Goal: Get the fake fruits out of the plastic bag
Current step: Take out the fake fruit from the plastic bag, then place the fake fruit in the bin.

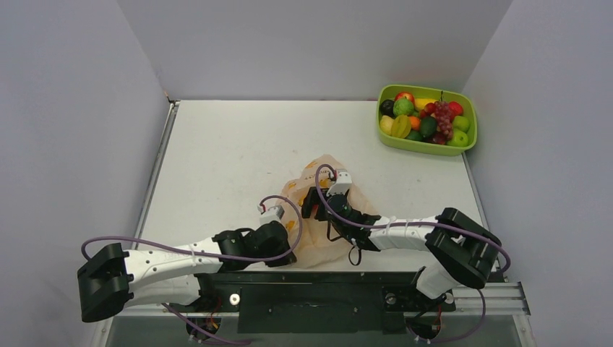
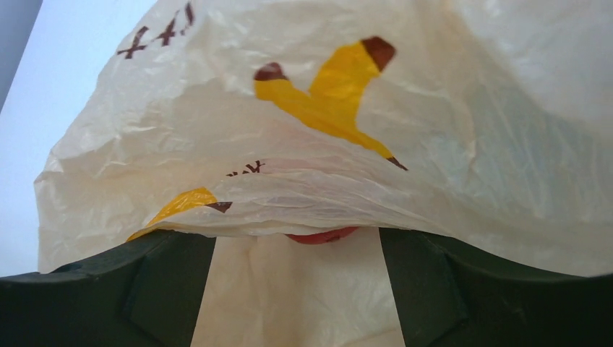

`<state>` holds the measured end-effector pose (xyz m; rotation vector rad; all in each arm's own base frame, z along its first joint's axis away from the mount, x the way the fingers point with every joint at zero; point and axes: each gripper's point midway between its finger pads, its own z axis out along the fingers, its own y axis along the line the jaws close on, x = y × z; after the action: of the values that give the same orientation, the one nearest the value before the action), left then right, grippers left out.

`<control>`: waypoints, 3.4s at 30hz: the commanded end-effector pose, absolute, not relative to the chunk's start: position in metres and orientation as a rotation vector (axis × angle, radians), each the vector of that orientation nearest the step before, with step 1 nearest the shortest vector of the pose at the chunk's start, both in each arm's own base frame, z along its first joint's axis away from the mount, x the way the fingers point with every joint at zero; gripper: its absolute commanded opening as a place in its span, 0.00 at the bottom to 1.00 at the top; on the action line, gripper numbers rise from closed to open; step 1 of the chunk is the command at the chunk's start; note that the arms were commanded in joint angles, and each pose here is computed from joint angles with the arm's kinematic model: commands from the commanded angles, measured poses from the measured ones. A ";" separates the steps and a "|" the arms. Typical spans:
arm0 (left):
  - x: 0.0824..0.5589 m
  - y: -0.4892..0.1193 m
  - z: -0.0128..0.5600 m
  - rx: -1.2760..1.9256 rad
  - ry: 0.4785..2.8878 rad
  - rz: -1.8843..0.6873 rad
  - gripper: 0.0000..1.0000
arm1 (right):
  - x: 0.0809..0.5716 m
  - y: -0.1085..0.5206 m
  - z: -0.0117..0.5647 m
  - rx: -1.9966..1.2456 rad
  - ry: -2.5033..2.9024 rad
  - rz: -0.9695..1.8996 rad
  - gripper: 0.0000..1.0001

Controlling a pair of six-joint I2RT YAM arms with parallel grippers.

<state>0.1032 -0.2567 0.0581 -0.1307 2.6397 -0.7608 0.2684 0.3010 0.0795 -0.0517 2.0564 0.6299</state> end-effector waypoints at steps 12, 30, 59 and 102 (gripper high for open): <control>0.111 -0.283 0.078 -0.115 2.607 -0.862 0.00 | 0.306 0.311 0.090 0.171 1.932 0.677 0.86; 0.110 -0.280 0.076 -0.119 2.604 -0.861 0.00 | 0.322 0.326 0.071 0.159 1.958 0.671 0.68; 0.122 -0.252 0.070 -0.197 2.543 -0.764 0.00 | 0.193 0.297 0.103 -0.226 2.194 0.791 0.00; 0.105 -0.273 0.044 -0.015 2.677 -0.770 0.00 | 0.467 0.037 0.256 0.549 1.772 0.079 0.00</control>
<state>0.0997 -0.2510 0.0265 -0.0898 2.7097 -0.6741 0.4249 0.0485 0.2382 0.5443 1.8566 0.0734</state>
